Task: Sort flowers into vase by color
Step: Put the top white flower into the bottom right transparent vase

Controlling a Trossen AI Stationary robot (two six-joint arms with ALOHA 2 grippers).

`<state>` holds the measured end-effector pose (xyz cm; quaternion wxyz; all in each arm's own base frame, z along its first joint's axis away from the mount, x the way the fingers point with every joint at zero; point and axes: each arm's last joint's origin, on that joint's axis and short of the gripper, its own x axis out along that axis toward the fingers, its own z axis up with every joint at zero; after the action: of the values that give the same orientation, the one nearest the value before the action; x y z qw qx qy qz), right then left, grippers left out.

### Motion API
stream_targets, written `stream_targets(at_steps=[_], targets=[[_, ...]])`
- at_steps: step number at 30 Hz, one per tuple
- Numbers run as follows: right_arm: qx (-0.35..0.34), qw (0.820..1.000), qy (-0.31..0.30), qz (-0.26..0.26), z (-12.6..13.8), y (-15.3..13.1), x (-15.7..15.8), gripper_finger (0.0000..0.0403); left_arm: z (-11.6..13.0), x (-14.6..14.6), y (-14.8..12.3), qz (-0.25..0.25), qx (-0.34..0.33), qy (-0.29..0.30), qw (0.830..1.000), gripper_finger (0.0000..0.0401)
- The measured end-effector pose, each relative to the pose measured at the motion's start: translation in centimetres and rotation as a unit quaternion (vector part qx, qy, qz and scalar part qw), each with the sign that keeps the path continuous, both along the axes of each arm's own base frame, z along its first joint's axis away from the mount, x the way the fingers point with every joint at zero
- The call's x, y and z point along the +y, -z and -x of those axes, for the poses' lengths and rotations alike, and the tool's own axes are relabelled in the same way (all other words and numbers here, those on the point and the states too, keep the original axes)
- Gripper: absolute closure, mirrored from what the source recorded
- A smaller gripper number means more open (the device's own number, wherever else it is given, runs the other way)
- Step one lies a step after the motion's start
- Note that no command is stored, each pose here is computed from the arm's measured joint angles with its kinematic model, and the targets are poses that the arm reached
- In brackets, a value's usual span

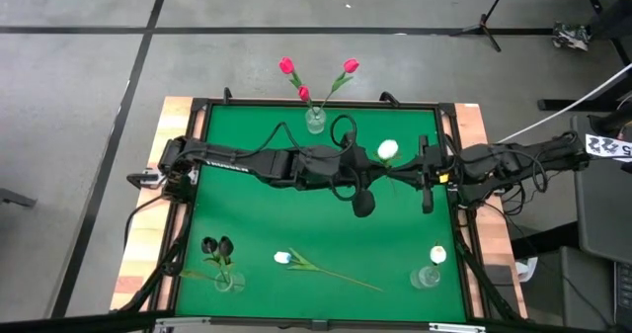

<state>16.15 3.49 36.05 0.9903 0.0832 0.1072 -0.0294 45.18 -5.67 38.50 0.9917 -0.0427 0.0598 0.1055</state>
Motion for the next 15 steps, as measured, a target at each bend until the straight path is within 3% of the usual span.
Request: stream_targets(at_steps=[6,9,15], targets=[[-0.029,0.999,0.044,0.003,1.8,-0.8,-0.7,0.0401,0.1,-0.9,-0.2,-0.026,-0.003,0.004,1.000,0.0336],[-0.055,0.995,0.080,-0.010,3.3,-1.4,-1.4,0.0402,0.2,-1.4,-0.2,-0.018,-0.003,0.019,1.000,0.0294],[-0.067,0.994,0.077,-0.032,4.6,-1.7,-1.7,0.0403,0.1,-0.9,-0.2,-0.030,-0.005,0.005,1.000,0.0193]])
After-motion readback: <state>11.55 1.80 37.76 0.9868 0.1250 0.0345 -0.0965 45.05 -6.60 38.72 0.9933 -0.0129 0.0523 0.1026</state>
